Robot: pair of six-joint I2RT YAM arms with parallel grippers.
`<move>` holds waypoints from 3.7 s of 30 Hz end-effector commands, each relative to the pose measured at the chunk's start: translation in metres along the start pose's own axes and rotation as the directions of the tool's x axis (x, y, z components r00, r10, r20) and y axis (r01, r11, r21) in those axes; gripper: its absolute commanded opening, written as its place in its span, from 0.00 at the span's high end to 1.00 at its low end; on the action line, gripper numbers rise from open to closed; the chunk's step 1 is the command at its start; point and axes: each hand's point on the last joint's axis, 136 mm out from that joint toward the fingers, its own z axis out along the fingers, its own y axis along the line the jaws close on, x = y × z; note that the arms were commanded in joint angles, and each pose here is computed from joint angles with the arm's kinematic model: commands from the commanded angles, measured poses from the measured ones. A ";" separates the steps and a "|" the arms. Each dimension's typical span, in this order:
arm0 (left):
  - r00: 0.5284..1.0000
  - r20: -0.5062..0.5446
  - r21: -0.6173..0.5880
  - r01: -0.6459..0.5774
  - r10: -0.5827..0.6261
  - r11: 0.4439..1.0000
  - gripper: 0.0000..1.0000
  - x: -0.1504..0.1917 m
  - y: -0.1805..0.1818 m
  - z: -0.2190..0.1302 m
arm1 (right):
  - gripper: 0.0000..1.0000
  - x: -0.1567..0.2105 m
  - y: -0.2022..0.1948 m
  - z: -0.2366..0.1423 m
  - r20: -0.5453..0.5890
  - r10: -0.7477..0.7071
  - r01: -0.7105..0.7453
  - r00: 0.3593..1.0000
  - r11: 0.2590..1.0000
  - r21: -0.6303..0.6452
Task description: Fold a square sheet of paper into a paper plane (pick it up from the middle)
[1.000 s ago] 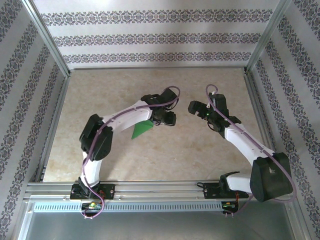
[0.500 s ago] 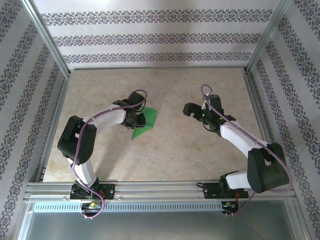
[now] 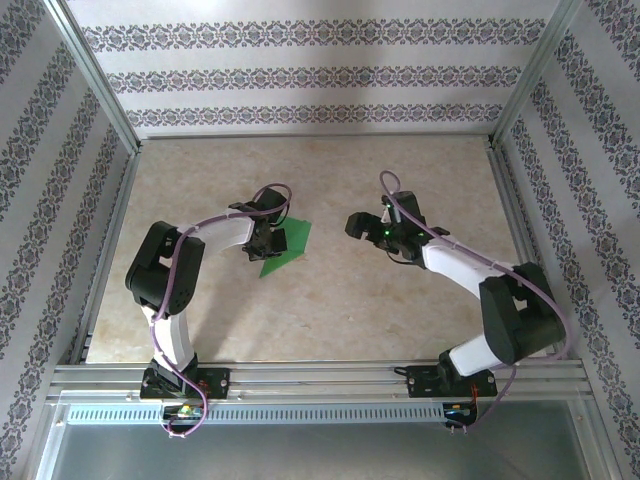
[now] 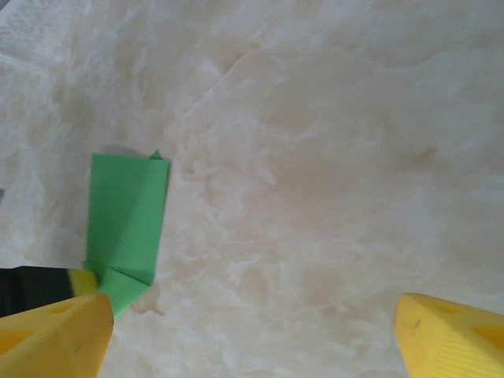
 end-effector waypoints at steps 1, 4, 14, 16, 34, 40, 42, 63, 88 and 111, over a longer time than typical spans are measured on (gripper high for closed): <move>1.000 0.000 -0.034 0.020 -0.020 0.999 0.95 -0.004 0.009 0.007 | 0.14 0.006 0.029 0.012 -0.061 0.051 -0.056 0.997 0.995 -0.083; 0.999 -0.036 -0.012 0.032 -0.032 0.999 0.96 0.004 0.007 0.011 | 0.24 0.018 0.041 0.027 -0.128 0.085 -0.095 0.988 0.992 -0.077; 0.987 -0.145 0.137 -0.046 0.066 0.989 0.97 0.033 -0.034 0.007 | 0.37 0.032 0.043 0.052 -0.177 0.190 -0.198 0.966 0.980 -0.026; 0.983 -0.157 0.160 -0.074 0.100 0.984 0.97 0.040 -0.043 0.006 | 0.37 0.028 0.036 0.047 -0.159 0.192 -0.197 0.968 0.980 -0.017; 0.941 -0.201 0.227 -0.228 0.274 0.947 0.98 0.067 -0.082 0.016 | 0.47 0.023 -0.023 0.045 -0.284 0.156 -0.166 0.946 0.986 -0.009; 0.941 -0.203 0.221 -0.226 0.271 0.949 0.98 0.067 -0.082 0.016 | 0.49 0.027 -0.026 0.054 -0.310 0.161 -0.168 0.937 0.986 0.006; 0.940 -0.206 0.218 -0.227 0.272 0.949 0.98 0.068 -0.081 0.017 | 0.50 0.028 -0.024 0.056 -0.315 0.160 -0.168 0.935 0.986 0.001; 0.942 -0.206 0.199 -0.227 0.267 0.953 0.98 0.067 -0.078 0.019 | 0.61 0.042 0.007 0.055 -0.382 0.148 -0.197 0.912 0.976 -0.091; 0.946 -0.175 0.221 -0.233 0.274 0.947 0.98 0.061 -0.084 0.009 | 0.74 0.060 0.008 0.052 -0.379 0.160 -0.213 0.911 0.971 -0.103; 0.869 0.277 0.411 -0.493 0.410 0.766 0.53 0.012 -0.138 -0.077 | 0.94 0.033 0.008 0.020 -0.294 0.316 -0.349 0.902 0.935 -0.069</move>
